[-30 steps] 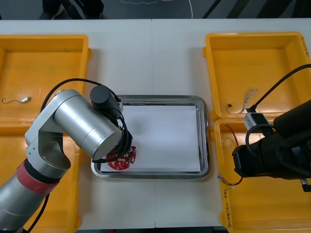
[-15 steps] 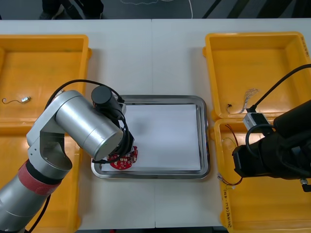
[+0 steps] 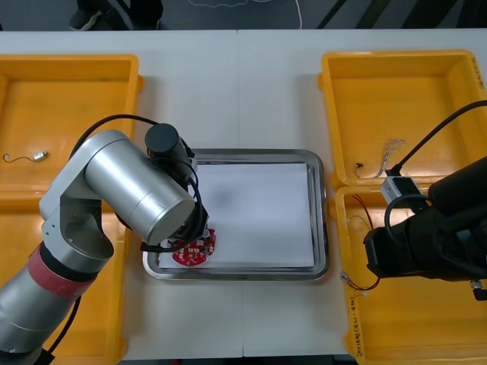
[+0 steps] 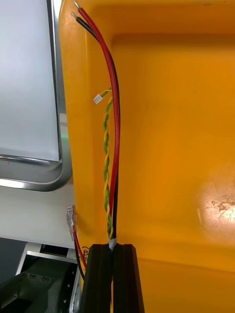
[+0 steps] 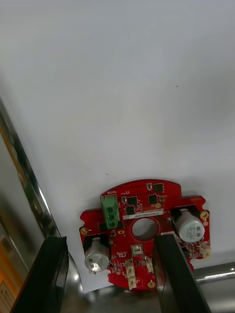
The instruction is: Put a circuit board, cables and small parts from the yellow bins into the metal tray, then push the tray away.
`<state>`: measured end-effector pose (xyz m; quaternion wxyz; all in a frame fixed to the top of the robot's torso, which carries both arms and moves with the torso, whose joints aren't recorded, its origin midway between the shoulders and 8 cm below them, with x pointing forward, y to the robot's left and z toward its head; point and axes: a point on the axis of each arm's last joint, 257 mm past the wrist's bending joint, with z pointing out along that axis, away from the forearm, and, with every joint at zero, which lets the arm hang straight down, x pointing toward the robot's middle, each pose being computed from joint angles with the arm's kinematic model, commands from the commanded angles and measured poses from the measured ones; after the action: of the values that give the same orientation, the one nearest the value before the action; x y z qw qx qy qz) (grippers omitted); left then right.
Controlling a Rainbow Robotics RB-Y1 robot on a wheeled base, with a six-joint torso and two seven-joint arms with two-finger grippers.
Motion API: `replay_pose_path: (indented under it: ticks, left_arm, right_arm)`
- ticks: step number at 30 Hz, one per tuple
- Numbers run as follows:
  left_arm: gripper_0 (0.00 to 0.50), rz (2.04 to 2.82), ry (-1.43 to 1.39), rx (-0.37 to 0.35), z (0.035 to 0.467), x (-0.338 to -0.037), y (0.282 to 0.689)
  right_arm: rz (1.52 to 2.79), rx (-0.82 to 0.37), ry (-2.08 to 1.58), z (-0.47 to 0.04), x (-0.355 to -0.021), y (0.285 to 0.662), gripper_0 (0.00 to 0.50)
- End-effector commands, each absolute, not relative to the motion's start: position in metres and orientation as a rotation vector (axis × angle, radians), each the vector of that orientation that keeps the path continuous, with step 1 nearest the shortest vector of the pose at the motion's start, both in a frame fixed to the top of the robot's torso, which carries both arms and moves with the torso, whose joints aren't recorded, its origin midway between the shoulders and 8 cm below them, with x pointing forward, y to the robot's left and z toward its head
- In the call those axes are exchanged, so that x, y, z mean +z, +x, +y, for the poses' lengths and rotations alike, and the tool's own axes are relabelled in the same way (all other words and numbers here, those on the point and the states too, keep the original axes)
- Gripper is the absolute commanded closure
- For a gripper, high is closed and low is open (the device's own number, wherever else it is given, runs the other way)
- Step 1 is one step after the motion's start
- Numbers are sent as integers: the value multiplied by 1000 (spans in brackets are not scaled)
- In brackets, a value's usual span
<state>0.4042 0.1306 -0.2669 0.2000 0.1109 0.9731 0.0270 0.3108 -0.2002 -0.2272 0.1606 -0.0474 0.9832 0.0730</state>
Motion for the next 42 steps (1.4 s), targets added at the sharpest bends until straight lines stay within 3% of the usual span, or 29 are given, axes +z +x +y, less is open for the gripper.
replay_pose_path:
  ticks: [1, 11, 19, 35, 42]
  left_arm:
    - [0, 2599, 402, -15, 111, -207, 412]
    - [0, 2410, 361, -154, 117, -132, 415]
    - [0, 2328, 300, -151, 143, -98, 421]
    - [0, 2352, 136, -103, 235, -70, 442]
    - [0, 2379, 29, -55, 278, -67, 455]
  right_arm:
    - [2790, 147, -225, -207, -222, 312, 500]
    - [2793, 162, -258, -203, -221, 311, 500]
    - [2803, 217, -315, -190, -217, 306, 500]
    - [2739, 204, -618, -143, -219, 303, 500]
    - [2658, 160, -881, -126, -219, 320, 500]
